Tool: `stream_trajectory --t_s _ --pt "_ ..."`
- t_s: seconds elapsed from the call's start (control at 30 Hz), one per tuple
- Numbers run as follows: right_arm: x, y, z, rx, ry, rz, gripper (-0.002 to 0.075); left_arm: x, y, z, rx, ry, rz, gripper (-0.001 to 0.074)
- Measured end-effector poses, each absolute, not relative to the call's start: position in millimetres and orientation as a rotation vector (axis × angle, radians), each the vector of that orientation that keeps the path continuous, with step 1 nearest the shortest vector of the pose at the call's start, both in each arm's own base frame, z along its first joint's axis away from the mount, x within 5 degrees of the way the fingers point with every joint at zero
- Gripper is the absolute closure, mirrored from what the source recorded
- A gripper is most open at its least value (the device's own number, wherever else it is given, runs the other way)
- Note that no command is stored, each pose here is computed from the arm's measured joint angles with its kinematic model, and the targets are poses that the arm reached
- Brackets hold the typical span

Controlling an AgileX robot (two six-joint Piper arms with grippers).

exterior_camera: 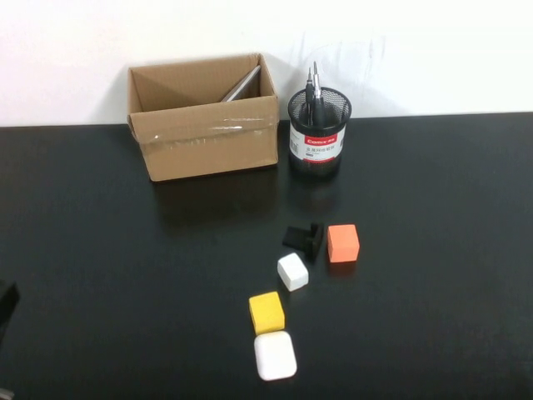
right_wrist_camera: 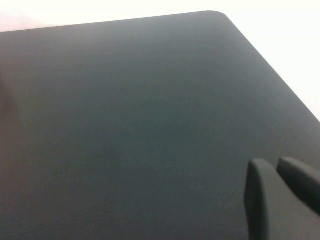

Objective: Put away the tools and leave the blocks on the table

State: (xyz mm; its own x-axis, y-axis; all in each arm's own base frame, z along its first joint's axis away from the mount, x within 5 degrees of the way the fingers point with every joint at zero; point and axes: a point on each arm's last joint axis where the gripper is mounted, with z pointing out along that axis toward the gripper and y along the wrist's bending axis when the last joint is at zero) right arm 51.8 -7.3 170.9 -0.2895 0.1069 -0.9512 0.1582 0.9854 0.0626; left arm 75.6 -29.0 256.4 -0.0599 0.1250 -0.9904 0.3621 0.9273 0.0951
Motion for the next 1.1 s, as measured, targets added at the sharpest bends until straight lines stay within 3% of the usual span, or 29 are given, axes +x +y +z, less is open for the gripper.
stream_trajectory --t_s 0.23,0.43,1.1 --pt "52 -7 171 0.192 1.868 -0.051 0.0734 63 -14 194 0.200 1.681 -0.147 0.0735" --pt "52 -7 171 0.194 1.867 -0.052 0.0734 54 -8 177 0.157 1.808 -0.123 0.0735" --pt "52 -7 171 0.194 1.867 -0.052 0.0734 52 -12 173 0.058 1.862 -0.260 0.0735"
